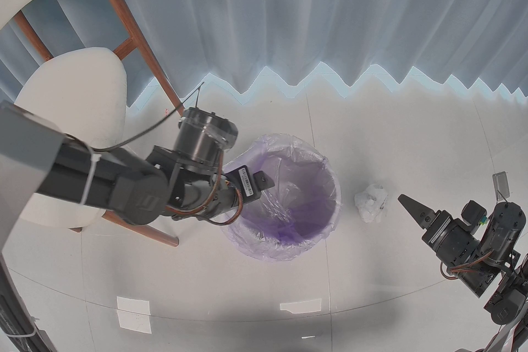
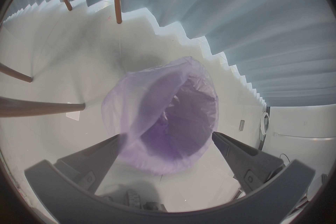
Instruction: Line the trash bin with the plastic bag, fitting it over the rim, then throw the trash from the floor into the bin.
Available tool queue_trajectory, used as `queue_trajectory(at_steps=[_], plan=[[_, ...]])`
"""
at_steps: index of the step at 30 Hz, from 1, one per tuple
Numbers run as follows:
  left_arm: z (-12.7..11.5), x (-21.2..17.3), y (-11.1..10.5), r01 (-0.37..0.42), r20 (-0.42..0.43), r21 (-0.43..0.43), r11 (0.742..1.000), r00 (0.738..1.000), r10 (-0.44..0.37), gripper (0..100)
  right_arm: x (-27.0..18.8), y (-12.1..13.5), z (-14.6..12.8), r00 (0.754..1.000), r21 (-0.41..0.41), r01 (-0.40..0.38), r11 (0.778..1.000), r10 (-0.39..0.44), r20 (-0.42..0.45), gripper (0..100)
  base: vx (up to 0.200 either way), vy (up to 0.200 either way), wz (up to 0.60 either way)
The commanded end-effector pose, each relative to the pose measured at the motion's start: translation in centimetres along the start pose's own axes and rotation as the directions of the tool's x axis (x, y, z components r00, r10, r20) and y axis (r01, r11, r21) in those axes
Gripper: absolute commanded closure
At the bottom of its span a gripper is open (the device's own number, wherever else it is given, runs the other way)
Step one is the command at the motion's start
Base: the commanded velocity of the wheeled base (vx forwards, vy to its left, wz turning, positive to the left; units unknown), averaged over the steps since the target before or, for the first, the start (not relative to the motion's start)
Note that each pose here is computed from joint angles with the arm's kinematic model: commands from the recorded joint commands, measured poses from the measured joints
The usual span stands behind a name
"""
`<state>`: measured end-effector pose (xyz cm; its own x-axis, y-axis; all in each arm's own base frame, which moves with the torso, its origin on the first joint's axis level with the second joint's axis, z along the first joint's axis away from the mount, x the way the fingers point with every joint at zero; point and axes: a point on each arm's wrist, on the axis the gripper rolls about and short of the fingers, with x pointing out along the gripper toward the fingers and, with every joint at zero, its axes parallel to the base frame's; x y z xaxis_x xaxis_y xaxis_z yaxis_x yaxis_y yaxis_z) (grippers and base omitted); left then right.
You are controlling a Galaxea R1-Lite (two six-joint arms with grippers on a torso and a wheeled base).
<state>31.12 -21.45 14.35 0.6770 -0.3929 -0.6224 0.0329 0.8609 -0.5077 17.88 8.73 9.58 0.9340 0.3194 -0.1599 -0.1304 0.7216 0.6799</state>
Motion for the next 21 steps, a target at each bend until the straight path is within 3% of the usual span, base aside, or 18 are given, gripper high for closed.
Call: queue_trajectory(at_steps=[1, 6, 10, 14, 15, 21], plan=[[-1.1, -8.1, 2.0, 0.032, 0.033, -0.004, 0.999, 0.999, -0.032, 0, -0.2, -0.3, -0.3, 1.0, -0.004, 0.015, 1.0, -0.015, -0.009, 0, 0.0, 0.0, 0.0], [-3.7, -8.4, 4.5, -0.037, -0.045, 0.001, 0.999, 0.998, 0.037, 0, -0.2, -0.2, -0.5, 1.0, -0.012, 0.014, 1.0, -0.014, -0.021, 0, 0.0, 0.0, 0.0], [-3.4, -7.5, 5.0, -0.048, -0.039, -0.016, 0.999, 0.998, 0.047, 0, -0.2, -0.2, -0.5, 1.0, -0.016, 0.011, 1.0, -0.011, -0.019, 0, 0.0, 0.0, 0.0], [-3.4, -3.9, 6.2, -0.089, -0.055, -0.012, 0.996, 0.995, 0.088, 0, -0.1, -0.2, -0.5, 1.0, -0.015, 0.015, 1.0, -0.015, -0.022, 0, 0.0, 0.0, 0.0], [-3.7, -2.2, 7.0, -0.116, -0.052, -0.007, 0.993, 0.992, 0.116, 0, -0.2, -0.2, -0.5, 1.0, -0.016, 0.013, 1.0, -0.013, -0.022, 0, 0.0, 0.0, 0.0], [-3.2, 0.3, 8.0, -0.113, 0.004, -0.043, 0.993, 0.994, 0.113, 0, -0.3, 0.0, -0.5, 1.0, -0.029, 0.013, 1.0, -0.013, -0.008, 0, 0.0, 0.0, 0.0]])
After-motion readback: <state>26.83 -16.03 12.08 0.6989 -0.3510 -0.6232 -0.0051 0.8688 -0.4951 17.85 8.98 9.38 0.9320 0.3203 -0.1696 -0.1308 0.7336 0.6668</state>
